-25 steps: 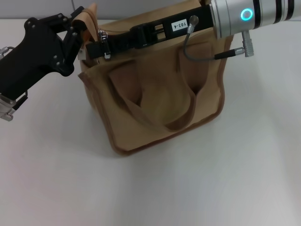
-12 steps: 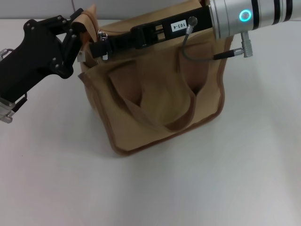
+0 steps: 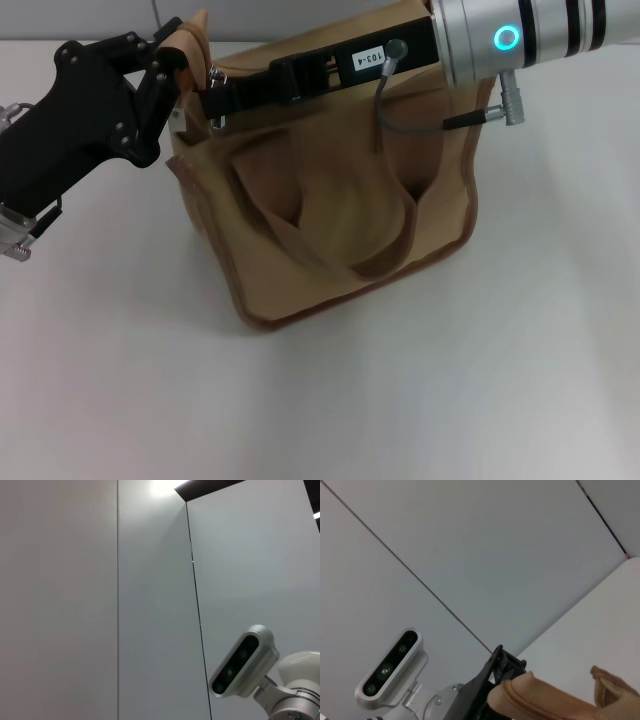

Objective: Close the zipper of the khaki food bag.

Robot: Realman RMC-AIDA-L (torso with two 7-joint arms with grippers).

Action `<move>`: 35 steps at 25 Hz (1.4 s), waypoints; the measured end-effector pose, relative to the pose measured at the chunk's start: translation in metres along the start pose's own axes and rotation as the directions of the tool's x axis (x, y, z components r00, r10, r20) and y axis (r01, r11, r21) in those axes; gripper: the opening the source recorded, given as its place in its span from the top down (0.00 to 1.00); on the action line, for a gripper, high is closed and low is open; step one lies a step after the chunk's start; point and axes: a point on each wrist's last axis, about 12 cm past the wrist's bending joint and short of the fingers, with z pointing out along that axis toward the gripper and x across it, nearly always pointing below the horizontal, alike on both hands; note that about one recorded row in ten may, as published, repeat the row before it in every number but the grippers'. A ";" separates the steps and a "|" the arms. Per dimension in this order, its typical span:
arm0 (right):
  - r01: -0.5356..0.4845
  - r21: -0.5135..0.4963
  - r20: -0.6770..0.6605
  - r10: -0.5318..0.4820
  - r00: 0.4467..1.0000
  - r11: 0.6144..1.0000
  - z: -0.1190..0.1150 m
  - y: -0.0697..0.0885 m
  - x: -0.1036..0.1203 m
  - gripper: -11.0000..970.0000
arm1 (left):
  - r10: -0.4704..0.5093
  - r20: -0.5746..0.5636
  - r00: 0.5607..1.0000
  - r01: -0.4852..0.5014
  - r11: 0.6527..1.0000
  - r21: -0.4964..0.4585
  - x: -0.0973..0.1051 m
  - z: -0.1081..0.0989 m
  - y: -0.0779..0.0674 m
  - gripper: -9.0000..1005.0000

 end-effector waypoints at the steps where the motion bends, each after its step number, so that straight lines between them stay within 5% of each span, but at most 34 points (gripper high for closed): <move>1: 0.000 0.000 0.000 0.000 1.000 1.000 0.000 0.000 0.000 0.82 | 0.000 0.000 1.000 0.000 1.000 0.000 0.000 0.000 0.000 0.98; 14: 0.020 0.027 -0.004 -0.020 1.000 0.999 0.000 -0.004 0.003 0.98 | -0.002 0.009 1.000 0.002 1.000 -0.005 -0.001 -0.003 -0.002 0.97; 35: 0.010 0.136 0.066 -0.019 0.998 0.991 -0.047 -0.019 0.023 0.94 | 0.003 -0.029 1.000 -0.007 0.991 -0.130 0.003 -0.027 0.001 0.97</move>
